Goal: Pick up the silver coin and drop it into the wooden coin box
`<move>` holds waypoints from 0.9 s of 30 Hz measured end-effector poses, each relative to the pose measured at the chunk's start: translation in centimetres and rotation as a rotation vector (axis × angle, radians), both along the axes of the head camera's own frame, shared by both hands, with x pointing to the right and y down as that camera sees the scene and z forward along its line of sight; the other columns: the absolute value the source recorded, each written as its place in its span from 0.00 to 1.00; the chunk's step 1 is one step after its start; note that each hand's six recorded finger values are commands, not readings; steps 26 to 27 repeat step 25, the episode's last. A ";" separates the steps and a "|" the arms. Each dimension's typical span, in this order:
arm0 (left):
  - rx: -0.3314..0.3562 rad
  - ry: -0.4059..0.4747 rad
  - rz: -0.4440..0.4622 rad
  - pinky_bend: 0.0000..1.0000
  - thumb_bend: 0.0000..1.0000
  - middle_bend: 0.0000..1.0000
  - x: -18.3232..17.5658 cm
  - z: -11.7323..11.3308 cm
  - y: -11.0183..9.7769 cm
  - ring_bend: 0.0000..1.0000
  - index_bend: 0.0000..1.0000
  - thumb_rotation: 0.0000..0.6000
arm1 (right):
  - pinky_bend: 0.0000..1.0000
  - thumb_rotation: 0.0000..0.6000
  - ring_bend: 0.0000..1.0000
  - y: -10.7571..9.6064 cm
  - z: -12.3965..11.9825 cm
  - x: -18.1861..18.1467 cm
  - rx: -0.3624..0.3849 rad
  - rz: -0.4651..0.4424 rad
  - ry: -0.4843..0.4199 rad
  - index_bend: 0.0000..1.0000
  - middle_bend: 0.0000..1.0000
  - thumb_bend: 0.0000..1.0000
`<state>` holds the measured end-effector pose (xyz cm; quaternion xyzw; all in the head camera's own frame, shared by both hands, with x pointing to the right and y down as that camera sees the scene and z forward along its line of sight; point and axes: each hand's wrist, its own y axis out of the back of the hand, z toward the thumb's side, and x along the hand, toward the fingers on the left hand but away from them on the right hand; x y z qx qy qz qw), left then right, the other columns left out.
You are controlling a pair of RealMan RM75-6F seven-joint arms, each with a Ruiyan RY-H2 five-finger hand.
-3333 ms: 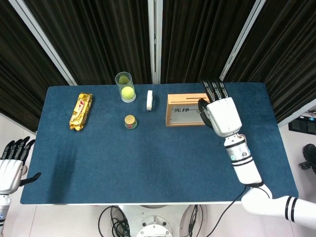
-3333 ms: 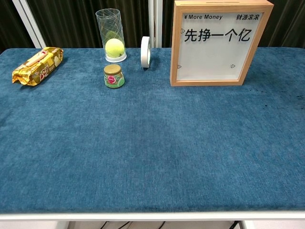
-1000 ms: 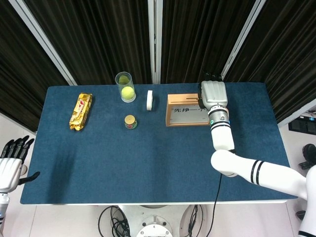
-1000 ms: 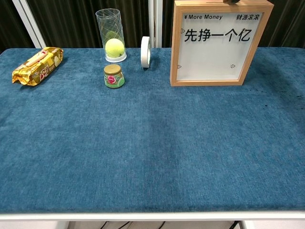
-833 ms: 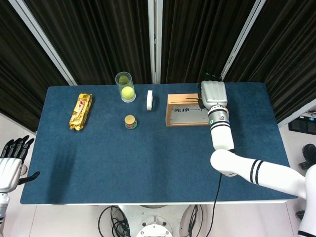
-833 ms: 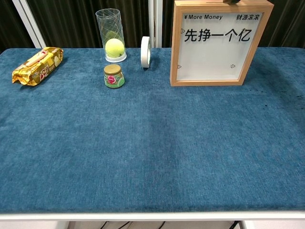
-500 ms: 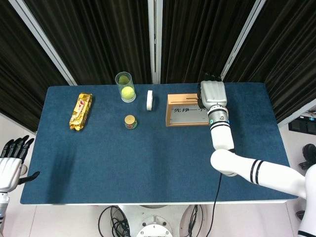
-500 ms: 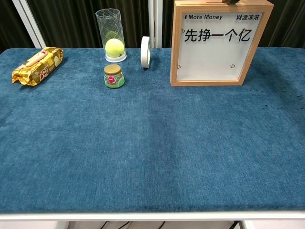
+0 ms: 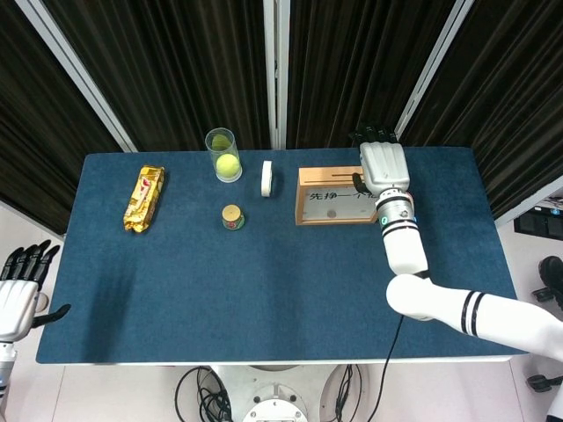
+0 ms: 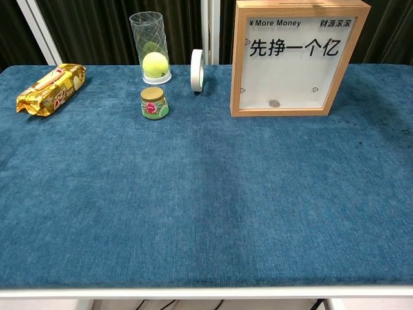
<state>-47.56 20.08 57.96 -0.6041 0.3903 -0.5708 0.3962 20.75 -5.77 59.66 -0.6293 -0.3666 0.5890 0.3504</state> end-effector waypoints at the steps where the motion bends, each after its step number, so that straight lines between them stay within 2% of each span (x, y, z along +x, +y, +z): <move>1: 0.002 0.000 -0.001 0.00 0.12 0.00 0.0 0.0 0.0 0.00 0.04 1.00 | 0.00 1.00 0.00 0.3 -0.4 0.1 0.015 -0.012 -0.001 0.15 0.00 0.33; 7: 0.014 0.001 -0.003 0.00 0.12 0.00 0.0 -0.2 -0.2 0.00 0.04 1.00 | 0.00 1.00 0.00 4.0 -3.0 2.9 0.149 -0.107 0.030 0.14 0.00 0.33; 10: 0.016 -0.002 -0.001 0.00 0.12 0.00 0.1 -0.2 -0.2 0.00 0.04 1.00 | 0.00 1.00 0.00 7.2 -3.7 5.4 0.223 -0.144 0.055 0.06 0.00 0.32; 12: 0.018 -0.008 0.002 0.00 0.12 0.00 0.2 -0.2 -0.2 0.00 0.04 1.00 | 0.00 1.00 0.00 10.1 -3.8 7.9 0.259 -0.152 0.070 0.01 0.00 0.31; 14: 0.023 -0.014 0.004 0.00 0.12 0.00 0.3 -0.3 -0.3 0.00 0.04 1.00 | 0.00 1.00 0.00 13.8 -3.4 10.9 0.262 -0.136 0.080 0.00 0.00 0.30; 17: 0.035 -0.019 0.003 0.00 0.12 0.00 0.4 -0.5 -0.3 0.00 0.04 1.00 | 0.00 1.00 0.00 19.3 -2.1 15.2 0.215 -0.077 0.099 0.00 0.00 0.29; 20: 0.044 -0.022 0.001 0.00 0.12 0.00 0.4 -0.7 -0.3 0.00 0.04 1.00 | 0.00 1.00 0.00 23.2 -0.9 18.3 0.185 -0.037 0.124 0.00 0.00 0.28; 24: 0.048 -0.024 -0.003 0.00 0.12 0.00 0.3 -0.8 -0.1 0.00 0.04 1.00 | 0.00 1.00 0.00 26.4 -0.4 20.7 0.202 -0.007 0.129 0.00 0.00 0.28; 27: 0.048 -0.024 -0.004 0.00 0.12 0.00 0.3 -0.7 -0.1 0.00 0.04 1.00 | 0.00 1.00 0.00 26.8 -0.4 20.9 0.204 -0.002 0.125 0.00 0.00 0.28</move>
